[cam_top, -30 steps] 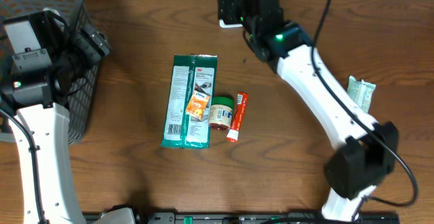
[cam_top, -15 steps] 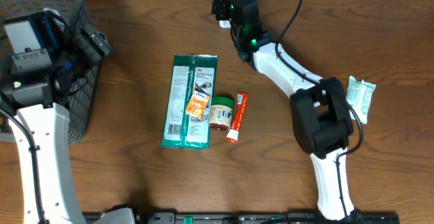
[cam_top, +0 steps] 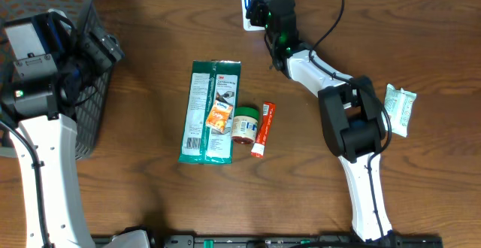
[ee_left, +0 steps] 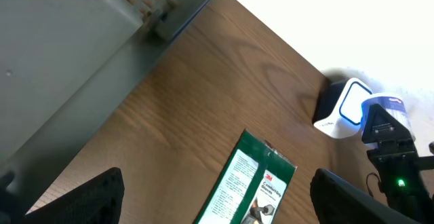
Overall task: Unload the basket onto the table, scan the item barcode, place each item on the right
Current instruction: 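Lift the swab tub up to the white scanner, then hold the swab tub in front of the scanner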
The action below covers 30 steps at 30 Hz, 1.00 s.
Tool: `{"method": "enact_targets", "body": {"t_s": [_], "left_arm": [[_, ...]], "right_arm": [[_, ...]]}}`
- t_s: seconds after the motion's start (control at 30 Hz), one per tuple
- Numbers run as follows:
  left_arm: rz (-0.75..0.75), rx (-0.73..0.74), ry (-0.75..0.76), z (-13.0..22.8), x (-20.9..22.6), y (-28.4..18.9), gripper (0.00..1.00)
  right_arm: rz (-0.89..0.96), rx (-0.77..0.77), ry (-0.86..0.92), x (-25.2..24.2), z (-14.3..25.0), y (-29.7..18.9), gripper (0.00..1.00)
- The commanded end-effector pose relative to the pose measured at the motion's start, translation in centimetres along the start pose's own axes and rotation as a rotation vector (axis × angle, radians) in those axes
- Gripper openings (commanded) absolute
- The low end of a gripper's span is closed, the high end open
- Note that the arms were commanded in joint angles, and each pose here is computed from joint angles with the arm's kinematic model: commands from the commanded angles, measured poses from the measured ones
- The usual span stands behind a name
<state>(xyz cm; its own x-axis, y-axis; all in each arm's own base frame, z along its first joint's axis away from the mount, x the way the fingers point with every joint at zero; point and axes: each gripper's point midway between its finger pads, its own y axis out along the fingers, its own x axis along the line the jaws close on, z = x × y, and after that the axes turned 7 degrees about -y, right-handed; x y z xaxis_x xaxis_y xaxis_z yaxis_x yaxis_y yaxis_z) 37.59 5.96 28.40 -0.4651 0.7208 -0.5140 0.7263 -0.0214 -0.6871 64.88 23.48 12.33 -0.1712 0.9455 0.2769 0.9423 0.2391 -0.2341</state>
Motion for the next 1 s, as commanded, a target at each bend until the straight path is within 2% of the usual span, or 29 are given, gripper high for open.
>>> {"method": "enact_targets", "body": {"t_s": [0.0, 0.17, 0.97], "left_arm": [[-0.001, -0.026, 0.001, -0.7, -0.2, -0.6, 0.86], [-0.001, -0.026, 0.001, -0.7, -0.2, -0.6, 0.86], [-0.001, -0.026, 0.001, -0.7, -0.2, -0.6, 0.86]], "right_arm": [[-0.086, -0.021, 0.067, 0.6, -1.5, 0.0, 0.01], [-0.115, -0.016, 0.207, -0.4, -2.1, 0.1, 0.01], [-0.04, -0.033, 0.204, -1.3, -2.0, 0.2, 0.01]]}}
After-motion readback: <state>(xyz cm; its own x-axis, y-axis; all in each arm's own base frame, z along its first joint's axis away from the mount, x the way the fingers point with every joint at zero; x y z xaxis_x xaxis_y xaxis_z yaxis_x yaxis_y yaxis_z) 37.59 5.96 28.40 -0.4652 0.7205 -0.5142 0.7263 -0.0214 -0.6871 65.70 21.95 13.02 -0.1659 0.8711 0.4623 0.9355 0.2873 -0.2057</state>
